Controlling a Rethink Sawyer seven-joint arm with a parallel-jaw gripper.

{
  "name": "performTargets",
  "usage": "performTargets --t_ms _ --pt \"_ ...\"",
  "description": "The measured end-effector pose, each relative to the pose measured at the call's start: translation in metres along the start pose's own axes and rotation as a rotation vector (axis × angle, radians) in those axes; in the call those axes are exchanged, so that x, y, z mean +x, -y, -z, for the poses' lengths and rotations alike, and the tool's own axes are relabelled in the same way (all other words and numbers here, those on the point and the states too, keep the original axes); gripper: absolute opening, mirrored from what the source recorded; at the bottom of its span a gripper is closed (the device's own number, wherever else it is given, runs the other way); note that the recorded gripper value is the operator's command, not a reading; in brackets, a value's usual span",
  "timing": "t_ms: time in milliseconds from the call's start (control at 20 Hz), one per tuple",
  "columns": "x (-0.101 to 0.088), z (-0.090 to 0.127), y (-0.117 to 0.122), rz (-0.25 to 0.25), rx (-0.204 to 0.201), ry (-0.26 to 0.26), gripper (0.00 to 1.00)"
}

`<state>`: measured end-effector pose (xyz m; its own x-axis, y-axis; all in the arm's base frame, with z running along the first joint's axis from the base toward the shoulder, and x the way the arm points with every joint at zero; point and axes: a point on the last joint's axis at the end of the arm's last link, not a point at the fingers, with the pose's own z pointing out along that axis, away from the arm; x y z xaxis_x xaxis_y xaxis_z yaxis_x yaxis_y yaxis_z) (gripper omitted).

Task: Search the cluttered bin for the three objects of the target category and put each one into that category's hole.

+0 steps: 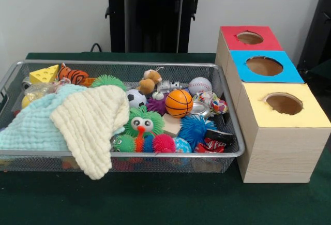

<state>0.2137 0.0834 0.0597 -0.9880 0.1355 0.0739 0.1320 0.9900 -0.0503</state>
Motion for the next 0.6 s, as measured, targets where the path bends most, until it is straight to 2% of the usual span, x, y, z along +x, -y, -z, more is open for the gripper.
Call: performTargets --t_ms 250,600 --pt "-0.011 -0.004 0.012 0.087 0.058 -0.034 1.0" --pt "-0.028 -0.015 0.013 0.147 0.084 -0.05 1.0"
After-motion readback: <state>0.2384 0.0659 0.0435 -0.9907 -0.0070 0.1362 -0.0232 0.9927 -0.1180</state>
